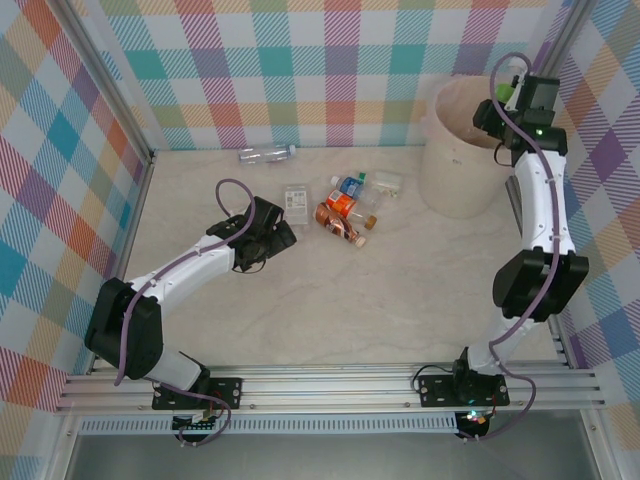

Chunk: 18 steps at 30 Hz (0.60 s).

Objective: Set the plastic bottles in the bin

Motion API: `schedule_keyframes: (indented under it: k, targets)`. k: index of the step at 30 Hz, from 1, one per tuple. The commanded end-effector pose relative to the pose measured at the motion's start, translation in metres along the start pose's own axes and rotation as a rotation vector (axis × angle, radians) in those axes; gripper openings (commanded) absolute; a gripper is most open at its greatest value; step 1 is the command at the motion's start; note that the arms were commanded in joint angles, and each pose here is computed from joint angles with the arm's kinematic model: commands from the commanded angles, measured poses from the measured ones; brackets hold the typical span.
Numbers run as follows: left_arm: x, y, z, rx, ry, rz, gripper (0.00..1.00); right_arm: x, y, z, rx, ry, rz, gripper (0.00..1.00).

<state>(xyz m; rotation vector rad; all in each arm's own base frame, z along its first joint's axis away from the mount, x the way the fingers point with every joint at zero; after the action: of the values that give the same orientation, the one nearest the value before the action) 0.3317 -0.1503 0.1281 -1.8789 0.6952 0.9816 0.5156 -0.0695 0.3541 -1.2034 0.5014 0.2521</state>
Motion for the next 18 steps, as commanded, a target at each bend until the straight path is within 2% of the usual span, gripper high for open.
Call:
schedule_keyframes:
  k: [1,10,18]
  targets:
    - [-0.013,-0.014,0.003,0.005,0.001,-0.047,1.0,0.0,-0.006,-0.021,-0.066,0.108,0.011,0.47]
    - [-0.013,-0.014,0.005,0.004,-0.009,-0.049,1.0,0.021,-0.019,-0.054,-0.117,0.312,0.028,0.49]
    - [-0.012,-0.014,0.006,0.002,-0.014,-0.045,1.0,0.024,-0.026,-0.065,-0.085,0.389,0.008,0.73]
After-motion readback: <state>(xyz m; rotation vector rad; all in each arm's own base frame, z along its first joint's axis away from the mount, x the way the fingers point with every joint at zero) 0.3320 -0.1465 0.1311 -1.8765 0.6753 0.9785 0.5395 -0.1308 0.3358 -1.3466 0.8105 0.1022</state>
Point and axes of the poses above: each hand's point on the last joint's axis, 136 mm out from that joint toward the fingers, its own x axis out along the fingers, its own z axis along the line the jaws close on, y = z × x, the point moved 1 cm from there along -x, back along the fingers, and after that the axes turned 3 degrees about x, right-handed, at the moved point
